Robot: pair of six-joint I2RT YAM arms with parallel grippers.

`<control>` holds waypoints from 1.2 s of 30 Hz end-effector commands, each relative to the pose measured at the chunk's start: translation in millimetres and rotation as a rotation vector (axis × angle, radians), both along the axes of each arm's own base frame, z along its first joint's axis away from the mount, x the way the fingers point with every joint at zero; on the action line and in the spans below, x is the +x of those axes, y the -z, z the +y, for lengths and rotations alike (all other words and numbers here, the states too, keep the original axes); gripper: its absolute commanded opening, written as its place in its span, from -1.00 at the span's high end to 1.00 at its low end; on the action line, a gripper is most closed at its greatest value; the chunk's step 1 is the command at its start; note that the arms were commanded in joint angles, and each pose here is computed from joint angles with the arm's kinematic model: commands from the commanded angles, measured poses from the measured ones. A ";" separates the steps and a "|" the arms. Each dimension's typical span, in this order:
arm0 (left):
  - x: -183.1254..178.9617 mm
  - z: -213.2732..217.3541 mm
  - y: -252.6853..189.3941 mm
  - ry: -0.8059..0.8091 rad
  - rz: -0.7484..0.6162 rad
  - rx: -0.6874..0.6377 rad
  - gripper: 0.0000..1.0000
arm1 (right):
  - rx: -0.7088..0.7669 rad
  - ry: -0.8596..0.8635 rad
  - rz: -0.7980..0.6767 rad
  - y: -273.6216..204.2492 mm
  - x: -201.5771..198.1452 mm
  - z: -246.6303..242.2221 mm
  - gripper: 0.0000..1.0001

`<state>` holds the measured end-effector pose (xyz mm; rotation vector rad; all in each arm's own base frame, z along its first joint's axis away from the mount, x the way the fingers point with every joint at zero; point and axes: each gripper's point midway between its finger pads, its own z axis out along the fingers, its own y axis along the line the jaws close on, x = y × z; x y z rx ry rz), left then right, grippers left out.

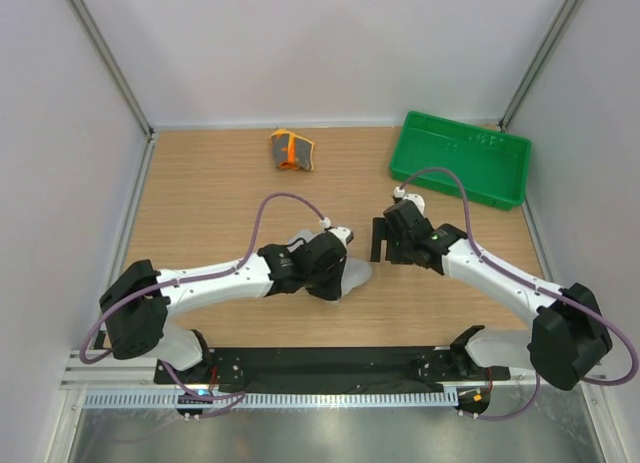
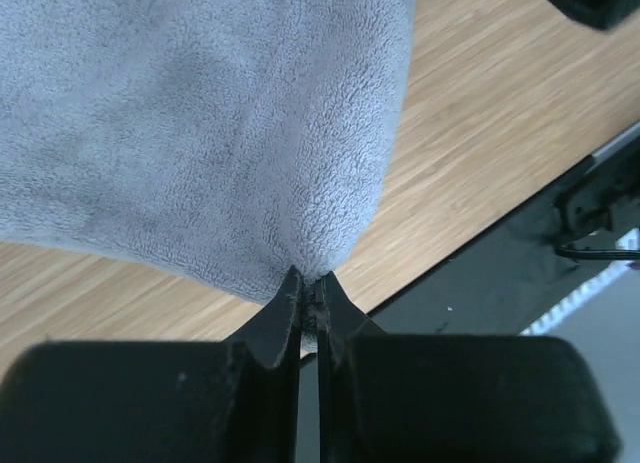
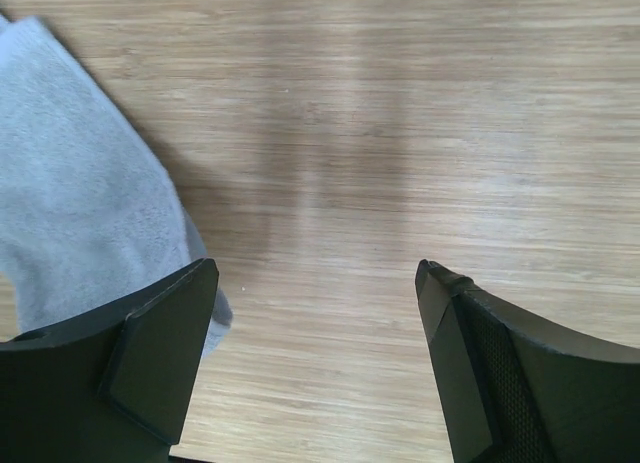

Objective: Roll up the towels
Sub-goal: Roll the towel

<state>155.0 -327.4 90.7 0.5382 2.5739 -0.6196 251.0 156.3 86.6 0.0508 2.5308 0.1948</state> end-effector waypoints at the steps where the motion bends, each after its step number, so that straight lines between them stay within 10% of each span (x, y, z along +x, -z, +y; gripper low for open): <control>1: 0.7 -6.9 -6.3 -0.021 0.110 -0.059 0.90 | 0.010 -0.030 -0.078 -27.3 6.6 -0.6 -0.75; 13: 30.6 16.7 25.8 -0.158 0.299 -0.127 0.93 | 0.210 -0.170 -0.135 -58.0 -9.9 28.8 -0.61; 25: 42.4 27.7 33.8 -0.307 0.478 -0.212 0.96 | 0.474 -0.394 -0.105 -54.4 -34.7 80.5 0.33; 32: 44.0 36.5 32.6 -0.318 0.437 -0.186 0.96 | 0.421 -0.342 -0.092 -35.1 -27.8 74.2 -0.61; 36: 41.8 40.9 33.7 -0.319 0.429 -0.176 0.96 | 0.351 -0.273 -0.042 -13.0 -19.8 66.5 -0.80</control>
